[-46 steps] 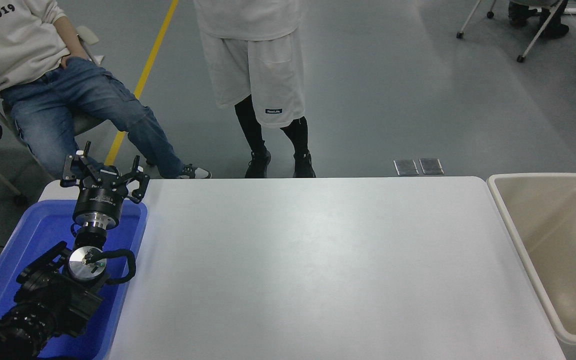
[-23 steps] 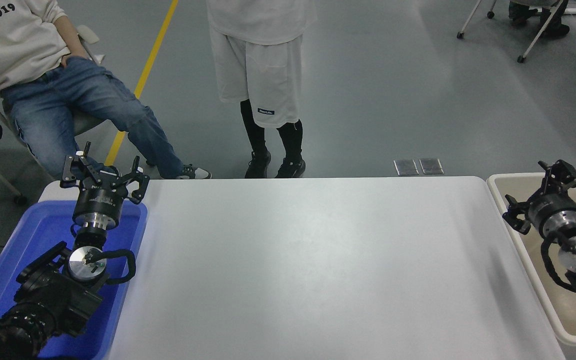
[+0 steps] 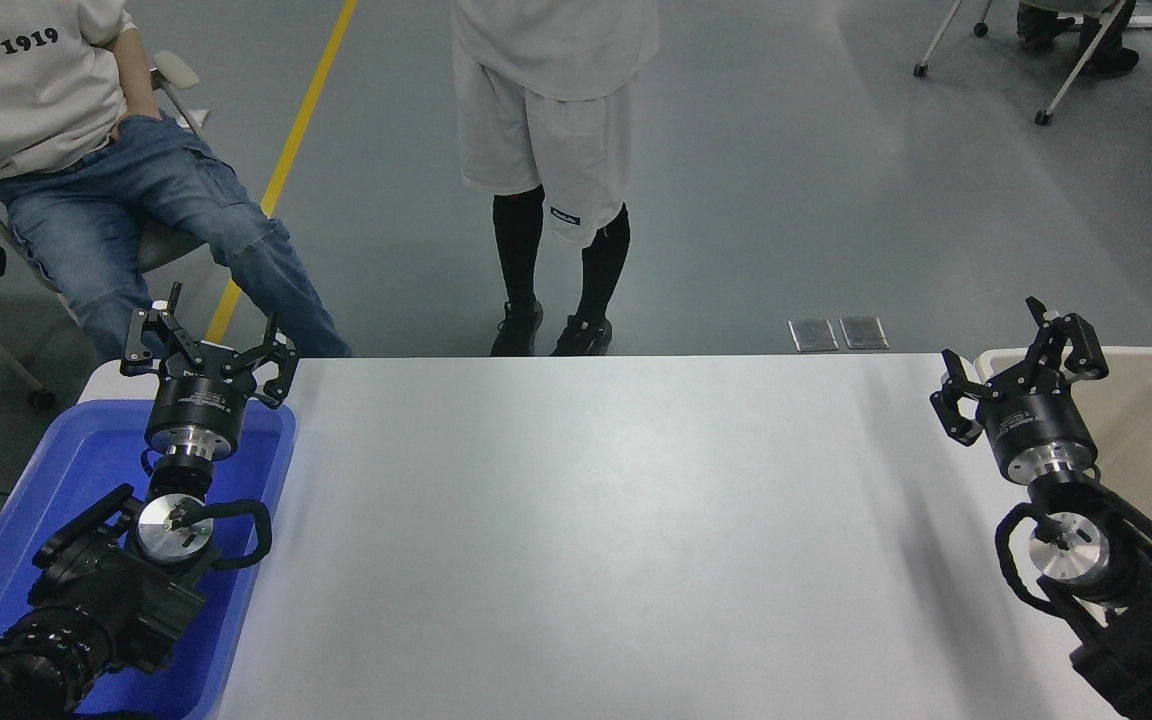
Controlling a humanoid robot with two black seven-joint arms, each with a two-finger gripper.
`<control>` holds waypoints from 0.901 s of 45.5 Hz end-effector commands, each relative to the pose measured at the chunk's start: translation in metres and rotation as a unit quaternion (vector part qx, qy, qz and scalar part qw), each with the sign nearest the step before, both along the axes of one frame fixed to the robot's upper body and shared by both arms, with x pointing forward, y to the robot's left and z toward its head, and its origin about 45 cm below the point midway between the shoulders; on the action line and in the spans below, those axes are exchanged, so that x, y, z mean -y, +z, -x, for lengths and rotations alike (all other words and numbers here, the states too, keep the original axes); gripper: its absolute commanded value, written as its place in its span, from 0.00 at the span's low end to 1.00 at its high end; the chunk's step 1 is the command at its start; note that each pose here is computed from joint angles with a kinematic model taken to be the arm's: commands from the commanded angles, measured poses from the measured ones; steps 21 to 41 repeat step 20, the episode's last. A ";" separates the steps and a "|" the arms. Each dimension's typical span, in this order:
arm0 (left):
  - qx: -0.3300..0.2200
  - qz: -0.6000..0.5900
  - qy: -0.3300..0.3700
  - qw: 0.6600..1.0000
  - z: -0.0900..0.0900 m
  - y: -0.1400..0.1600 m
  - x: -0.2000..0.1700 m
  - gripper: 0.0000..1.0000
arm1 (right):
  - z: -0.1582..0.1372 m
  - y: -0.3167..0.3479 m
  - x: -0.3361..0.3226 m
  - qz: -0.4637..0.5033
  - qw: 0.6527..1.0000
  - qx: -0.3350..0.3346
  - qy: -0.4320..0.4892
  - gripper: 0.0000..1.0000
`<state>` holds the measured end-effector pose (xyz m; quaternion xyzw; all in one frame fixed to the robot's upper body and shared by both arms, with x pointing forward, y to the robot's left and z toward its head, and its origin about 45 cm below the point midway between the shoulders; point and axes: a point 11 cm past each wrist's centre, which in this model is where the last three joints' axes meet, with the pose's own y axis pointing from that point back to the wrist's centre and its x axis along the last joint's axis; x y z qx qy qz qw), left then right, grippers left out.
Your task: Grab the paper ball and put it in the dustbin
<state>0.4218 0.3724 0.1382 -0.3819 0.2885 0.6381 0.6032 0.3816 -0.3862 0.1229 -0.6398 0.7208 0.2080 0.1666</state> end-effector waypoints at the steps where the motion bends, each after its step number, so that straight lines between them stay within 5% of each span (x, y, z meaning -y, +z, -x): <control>1: 0.001 0.000 0.000 1.000 0.000 0.000 0.000 0.99 | -0.002 -0.002 -0.018 0.007 1.000 0.011 0.016 1.00; 41: 0.001 -0.001 -0.001 1.000 0.000 0.001 0.000 0.99 | 0.018 -0.019 -0.004 0.013 1.000 -0.012 0.008 1.00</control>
